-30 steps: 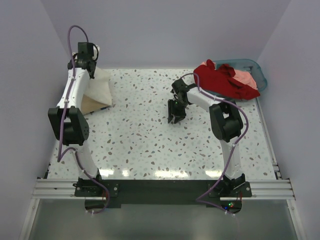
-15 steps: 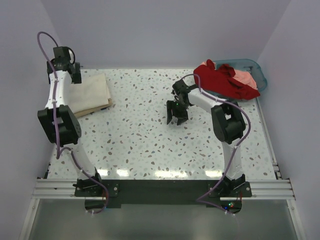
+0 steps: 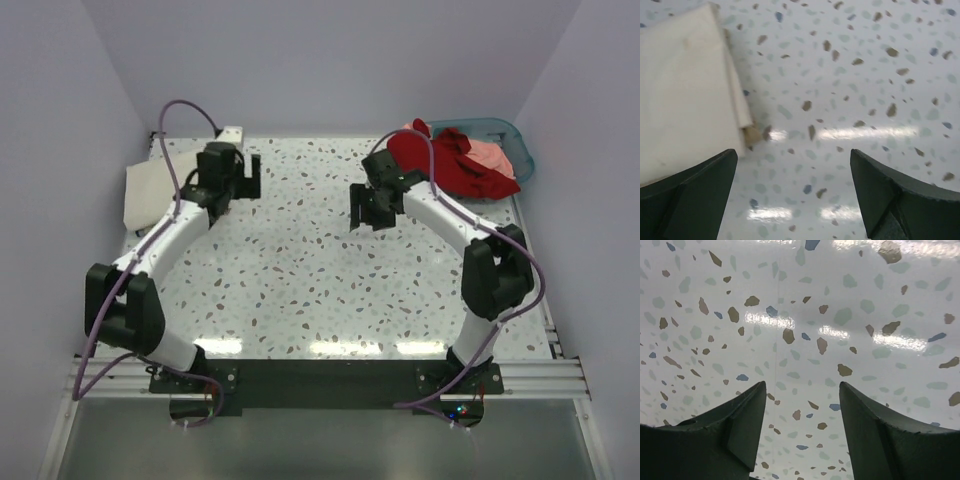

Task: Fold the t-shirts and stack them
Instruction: Reset both grippers

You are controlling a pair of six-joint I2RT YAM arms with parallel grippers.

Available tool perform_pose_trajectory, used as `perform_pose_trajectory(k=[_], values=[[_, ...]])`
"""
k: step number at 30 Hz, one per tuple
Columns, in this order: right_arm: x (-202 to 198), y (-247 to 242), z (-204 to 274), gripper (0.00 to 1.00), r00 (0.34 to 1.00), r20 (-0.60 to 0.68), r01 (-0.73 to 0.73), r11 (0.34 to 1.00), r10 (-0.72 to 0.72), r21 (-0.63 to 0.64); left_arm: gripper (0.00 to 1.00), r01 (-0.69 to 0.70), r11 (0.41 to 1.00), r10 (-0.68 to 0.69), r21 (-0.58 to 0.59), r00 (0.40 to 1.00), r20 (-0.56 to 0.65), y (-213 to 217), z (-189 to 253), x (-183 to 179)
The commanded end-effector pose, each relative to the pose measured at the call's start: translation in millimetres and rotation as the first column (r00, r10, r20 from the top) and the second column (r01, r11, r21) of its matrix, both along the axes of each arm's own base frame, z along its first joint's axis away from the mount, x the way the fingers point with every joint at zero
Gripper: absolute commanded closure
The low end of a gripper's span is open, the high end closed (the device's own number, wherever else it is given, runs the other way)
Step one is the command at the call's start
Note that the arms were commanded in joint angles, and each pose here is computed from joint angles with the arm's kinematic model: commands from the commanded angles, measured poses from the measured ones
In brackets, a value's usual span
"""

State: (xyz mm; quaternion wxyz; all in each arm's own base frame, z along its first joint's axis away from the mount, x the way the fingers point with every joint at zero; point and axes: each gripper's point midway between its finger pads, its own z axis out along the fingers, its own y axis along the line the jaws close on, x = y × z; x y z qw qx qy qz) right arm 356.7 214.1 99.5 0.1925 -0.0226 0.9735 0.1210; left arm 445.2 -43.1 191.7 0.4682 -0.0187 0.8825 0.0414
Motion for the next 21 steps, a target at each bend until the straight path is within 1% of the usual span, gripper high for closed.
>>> perform_pose_trajectory(k=[1,2,3,4,5,7,14,17,21], values=[[19.4,-18.2,33.9,0.36,0.979,0.189,0.084,0.996,-0.077,-0.032,0.00,0.068,0.993,-0.048,-0.099,0.981,0.188,-59.7,21.9,-11.7],[19.3,-22.9,32.2,0.36,0.975,0.203,0.104,0.994,-0.093,-0.042,0.00,0.122,0.987,-0.096,-0.109,0.971,0.218,-86.2,29.1,-24.5],[21.3,-30.6,37.4,0.36,0.964,0.236,0.138,0.989,-0.120,-0.059,0.00,0.146,0.980,-0.110,-0.132,0.962,0.249,-100.9,33.0,-30.3],[20.8,-35.5,47.2,0.36,0.953,0.265,0.167,0.985,-0.147,-0.052,0.00,0.194,0.973,-0.161,-0.128,0.959,0.233,-121.7,18.0,-47.5],[19.6,-39.9,47.2,0.36,0.946,0.281,0.183,0.981,-0.161,-0.056,0.00,0.215,0.964,-0.164,-0.153,0.943,0.290,-130.8,31.4,-52.0],[20.3,-51.4,53.9,0.35,0.924,0.323,0.238,0.969,-0.204,-0.069,0.00,0.249,0.956,-0.198,-0.153,0.938,0.286,-145.3,25.3,-65.4],[6.9,-88.0,73.6,0.32,0.853,0.422,0.374,0.923,-0.306,-0.087,0.00,0.212,0.965,-0.166,-0.154,0.948,0.270,-137.7,24.8,-73.5],[2.7,-99.5,77.4,0.30,0.826,0.447,0.423,0.901,-0.342,-0.093,0.00,0.253,0.954,-0.203,-0.163,0.941,0.271,-144.9,24.1,-75.0],[-0.1,-102.8,79.0,0.30,0.808,0.457,0.451,0.890,-0.371,-0.075,0.00,0.249,0.957,-0.211,-0.148,0.948,0.237,-145.1,23.0,-74.5]])
